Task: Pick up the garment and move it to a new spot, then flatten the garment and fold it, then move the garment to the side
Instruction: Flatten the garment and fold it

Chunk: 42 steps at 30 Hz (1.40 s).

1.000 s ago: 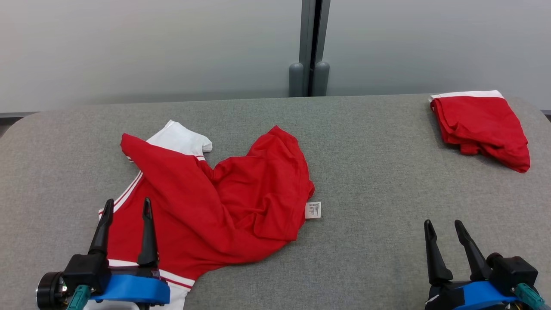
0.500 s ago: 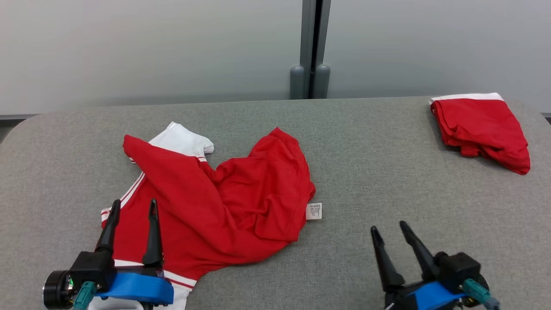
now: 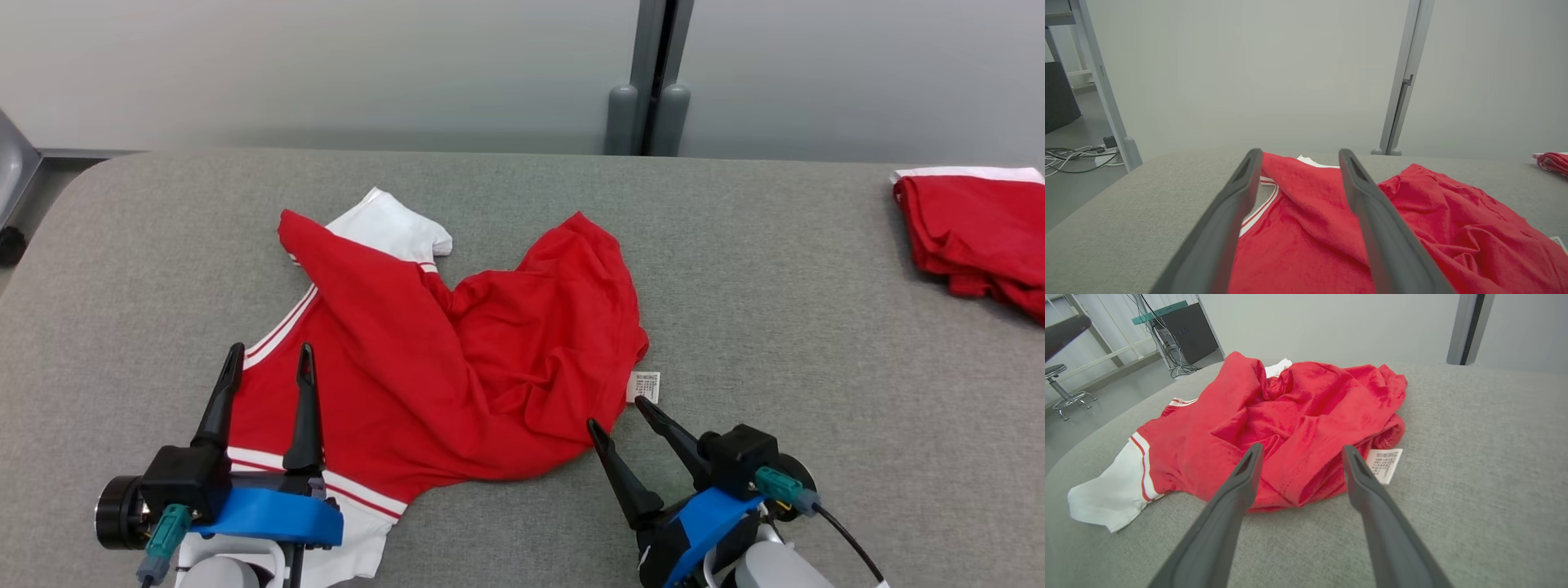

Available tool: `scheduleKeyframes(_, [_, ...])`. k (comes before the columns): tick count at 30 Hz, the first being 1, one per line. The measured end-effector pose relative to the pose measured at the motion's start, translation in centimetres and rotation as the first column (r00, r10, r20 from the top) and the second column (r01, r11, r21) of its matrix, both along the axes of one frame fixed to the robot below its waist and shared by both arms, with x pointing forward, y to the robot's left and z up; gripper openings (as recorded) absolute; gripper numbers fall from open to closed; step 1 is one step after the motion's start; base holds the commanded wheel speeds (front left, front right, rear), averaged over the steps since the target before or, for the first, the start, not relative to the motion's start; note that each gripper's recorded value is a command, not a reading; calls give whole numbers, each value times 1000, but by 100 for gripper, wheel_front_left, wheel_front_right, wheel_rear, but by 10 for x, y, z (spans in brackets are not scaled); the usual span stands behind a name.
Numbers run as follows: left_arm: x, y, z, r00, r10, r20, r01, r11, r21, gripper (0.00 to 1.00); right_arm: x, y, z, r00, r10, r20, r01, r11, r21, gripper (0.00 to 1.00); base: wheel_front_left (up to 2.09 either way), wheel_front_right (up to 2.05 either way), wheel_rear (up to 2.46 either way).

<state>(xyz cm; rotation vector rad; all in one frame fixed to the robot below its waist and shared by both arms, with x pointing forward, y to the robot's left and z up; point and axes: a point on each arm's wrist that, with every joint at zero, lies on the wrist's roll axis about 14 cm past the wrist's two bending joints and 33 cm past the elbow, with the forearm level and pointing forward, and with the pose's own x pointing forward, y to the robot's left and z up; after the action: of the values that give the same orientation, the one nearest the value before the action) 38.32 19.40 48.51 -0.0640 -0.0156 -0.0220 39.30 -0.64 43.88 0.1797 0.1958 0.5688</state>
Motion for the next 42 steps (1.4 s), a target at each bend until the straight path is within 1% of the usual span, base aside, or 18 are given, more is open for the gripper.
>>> scheduleKeyframes(6, [-1, 11, -7, 999, 33, -22, -33, 999, 0, 100, 13, 19, -24, 995, 71, -69, -74, 996, -47, 100, 0, 0, 0])
scheduleKeyframes(8, [0, 12, -7, 999, 37, -22, -37, 999, 0, 100, 15, 21, -27, 994, 78, -79, -82, 995, -53, 100, 0, 0, 0])
scheduleKeyframes(11, [-2, 17, -10, 998, 53, -32, -53, 999, -2, 100, 18, 26, -44, 987, 104, -126, -117, 988, -97, 100, 0, 0, 0])
scheduleKeyframes(16, [-2, 19, -9, 998, 59, -30, -59, 998, -11, 100, 26, 26, -44, 986, 88, -142, -100, 992, -80, 100, 0, 0, 0])
scheduleKeyframes(22, [-1, 16, -9, 998, 52, -30, -53, 998, -22, 100, 24, 18, -52, 984, 75, -159, -93, 990, -107, 100, 0, 0, 0])
scheduleKeyframes(26, [0, 12, -10, 999, 44, -33, -44, 999, -28, 100, 19, 22, -57, 980, 103, -168, -126, 984, -130, 100, 0, 0, 0])
scheduleKeyframes(27, [0, 12, -10, 999, 43, -32, -44, 999, -27, 100, 17, 24, -59, 978, 112, -175, -136, 982, -135, 38, 0, 0, 0])
scheduleKeyframes(28, [1, 12, -9, 999, 43, -30, -44, 999, -27, 100, 17, 26, -59, 977, 121, -178, -146, 980, -137, 0, 0, 0, 0])
scheduleKeyframes(32, [1, 12, -7, 999, 43, -24, -44, 999, -28, 100, 26, 31, -48, 980, 127, -153, -147, 980, -130, 0, 0, 0, 0])
scheduleKeyframes(35, [2, 12, -6, 999, 48, -19, -48, 998, -29, 100, 38, 32, -29, 989, 119, -93, -129, 986, -110, 0, 0, 0, 0])
scheduleKeyframes(41, [0, 9, -6, 999, 45, -18, -45, 998, -40, 100, 50, 25, 23, 993, 87, 81, -82, 995, -61, 0, 0, 0, 0])
scheduleKeyframes(42, [1, 8, -3, 999, 40, -9, -40, 998, -43, 100, 47, 21, 40, 986, 82, 143, -77, 996, -45, 0, 0, 0, 0])
